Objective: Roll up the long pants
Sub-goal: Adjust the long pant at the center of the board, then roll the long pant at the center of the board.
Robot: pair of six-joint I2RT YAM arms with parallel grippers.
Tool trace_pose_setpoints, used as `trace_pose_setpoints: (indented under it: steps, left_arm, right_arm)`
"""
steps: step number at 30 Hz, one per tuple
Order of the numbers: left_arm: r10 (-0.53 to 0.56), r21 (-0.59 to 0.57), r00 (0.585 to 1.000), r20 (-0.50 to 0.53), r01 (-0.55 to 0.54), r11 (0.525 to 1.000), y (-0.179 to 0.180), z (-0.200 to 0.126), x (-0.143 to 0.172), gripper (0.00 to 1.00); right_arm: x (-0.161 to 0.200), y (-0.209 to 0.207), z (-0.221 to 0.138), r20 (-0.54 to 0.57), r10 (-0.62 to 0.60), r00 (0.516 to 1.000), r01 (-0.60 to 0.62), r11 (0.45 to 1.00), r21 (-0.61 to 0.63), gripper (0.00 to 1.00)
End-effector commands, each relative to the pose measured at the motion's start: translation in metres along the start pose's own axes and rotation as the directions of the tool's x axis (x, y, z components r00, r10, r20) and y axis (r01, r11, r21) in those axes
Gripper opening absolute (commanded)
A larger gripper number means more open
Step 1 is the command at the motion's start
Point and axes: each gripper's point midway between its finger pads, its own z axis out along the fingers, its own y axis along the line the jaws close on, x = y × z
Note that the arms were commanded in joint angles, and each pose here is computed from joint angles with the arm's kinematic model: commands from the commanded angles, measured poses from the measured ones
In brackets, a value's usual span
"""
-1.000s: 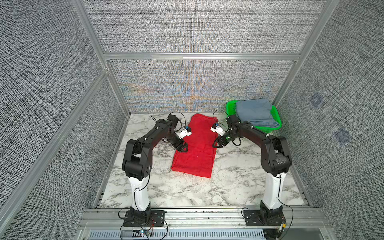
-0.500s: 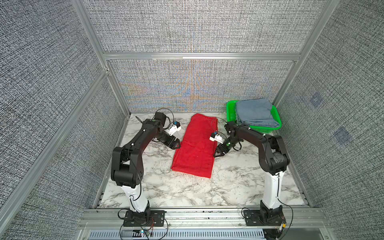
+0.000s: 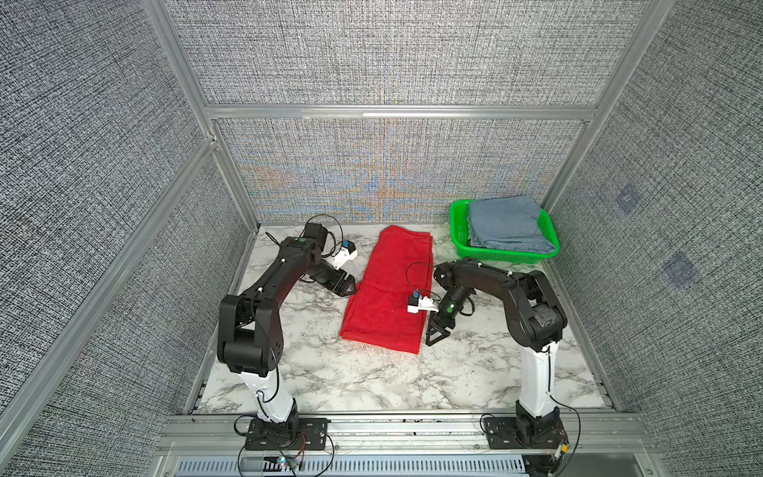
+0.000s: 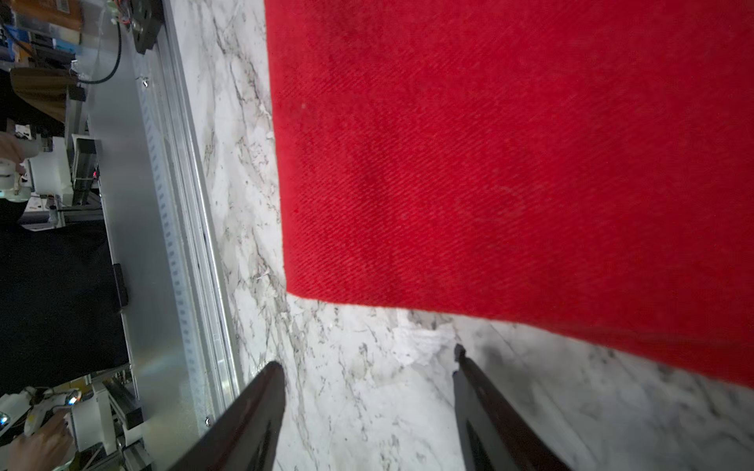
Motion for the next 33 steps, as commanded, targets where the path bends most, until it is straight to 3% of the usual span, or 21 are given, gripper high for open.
trace_pose_setpoints:
  steps: [1, 18, 26, 28, 33]
  left_arm:
    - [-0.005, 0.001, 1.000, -0.006, 0.005, 1.000, -0.001, -0.001, 0.003, 0.87]
    - [0.003, -0.025, 1.000, -0.014, -0.003, 1.000, 0.000, -0.001, 0.013, 0.87]
    - [0.011, -0.042, 1.000, -0.013, -0.011, 0.999, 0.000, -0.005, 0.015, 0.87]
    - [0.012, -0.045, 1.000, -0.013, -0.013, 0.999, 0.000, -0.005, 0.015, 0.87]
    - [0.010, -0.044, 1.000, -0.014, -0.011, 0.999, 0.000, -0.004, 0.017, 0.87]
  right_arm:
    - [-0.002, 0.017, 0.001, 0.001, -0.043, 0.999, 0.043, 0.998, -0.043, 0.68]
    - [-0.026, 0.024, 0.018, 0.016, -0.073, 0.997, 0.074, 0.994, -0.079, 0.67]
    - [-0.021, 0.023, 0.030, -0.004, -0.051, 0.999, 0.050, 0.994, -0.100, 0.61]
    - [-0.021, 0.022, 0.032, 0.000, -0.044, 0.999, 0.044, 0.994, -0.096, 0.54]
    - [-0.018, 0.018, 0.043, -0.025, -0.024, 0.999, 0.021, 0.995, -0.097, 0.14]
